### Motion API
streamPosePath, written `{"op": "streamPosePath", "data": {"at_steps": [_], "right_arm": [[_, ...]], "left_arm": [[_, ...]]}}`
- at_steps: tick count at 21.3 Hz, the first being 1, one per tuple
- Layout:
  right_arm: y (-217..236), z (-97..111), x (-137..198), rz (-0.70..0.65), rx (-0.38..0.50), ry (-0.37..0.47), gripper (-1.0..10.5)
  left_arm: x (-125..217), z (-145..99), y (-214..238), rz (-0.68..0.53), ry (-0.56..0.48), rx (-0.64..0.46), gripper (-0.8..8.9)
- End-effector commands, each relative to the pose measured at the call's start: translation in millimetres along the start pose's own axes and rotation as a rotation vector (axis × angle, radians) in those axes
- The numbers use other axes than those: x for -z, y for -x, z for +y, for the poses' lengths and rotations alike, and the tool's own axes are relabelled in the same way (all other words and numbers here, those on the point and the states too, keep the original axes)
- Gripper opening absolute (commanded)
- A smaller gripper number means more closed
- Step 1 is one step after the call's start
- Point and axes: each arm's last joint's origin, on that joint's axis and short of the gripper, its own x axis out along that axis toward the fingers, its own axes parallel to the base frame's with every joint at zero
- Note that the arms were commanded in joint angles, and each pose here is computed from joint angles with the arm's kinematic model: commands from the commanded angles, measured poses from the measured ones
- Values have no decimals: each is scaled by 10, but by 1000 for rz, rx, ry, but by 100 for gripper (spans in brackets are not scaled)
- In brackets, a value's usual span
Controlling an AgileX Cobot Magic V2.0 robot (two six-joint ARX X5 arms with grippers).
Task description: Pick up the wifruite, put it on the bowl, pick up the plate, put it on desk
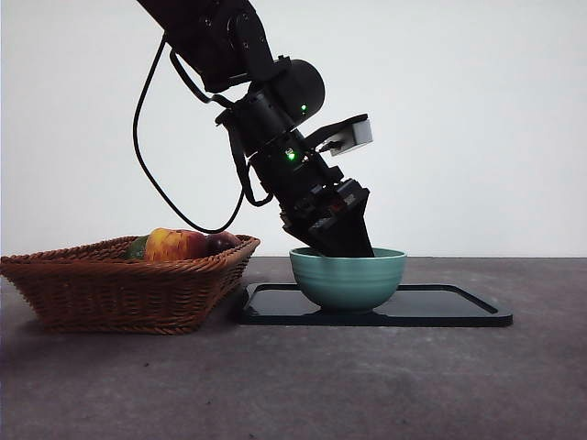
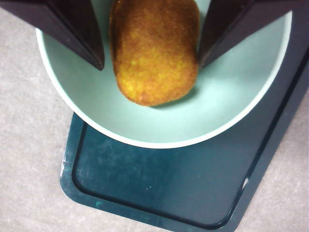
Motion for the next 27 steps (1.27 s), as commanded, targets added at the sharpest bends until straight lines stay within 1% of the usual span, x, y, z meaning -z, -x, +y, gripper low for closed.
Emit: {"op": "streamPosePath", "data": {"at_steps": [1, 3, 6, 9, 11, 17, 20, 22, 24, 27], "right_arm": [[8, 13, -19, -5, -7, 1, 150], [8, 13, -19, -5, -7, 1, 150], [8, 13, -19, -5, -7, 2, 150], [8, 13, -19, -5, -7, 1, 150], [8, 13, -19, -5, -7, 2, 150], [8, 13, -19, -6, -6, 2, 150], [8, 11, -20, -7, 0, 3, 150], [8, 11, -20, -7, 1, 3, 150], [8, 11, -21, -7, 1, 3, 150], [8, 11, -21, -8, 1, 6, 150]], "left_arm": [[-34, -9, -85, -2, -25, 9, 277], [-26, -23, -90, 10, -22, 17, 274], [-25, -42, -94, 19, -20, 25, 182], [-24, -42, -95, 19, -20, 25, 178], [-25, -42, -95, 19, -19, 24, 116], [-114, 57, 46, 5, 46, 4, 118], [-250, 149, 254, -25, 110, -21, 119], [-365, 197, 472, -64, 151, -5, 119], [-503, 214, 769, -110, 194, -12, 118], [-682, 174, 1324, -200, 240, -63, 119]]}}
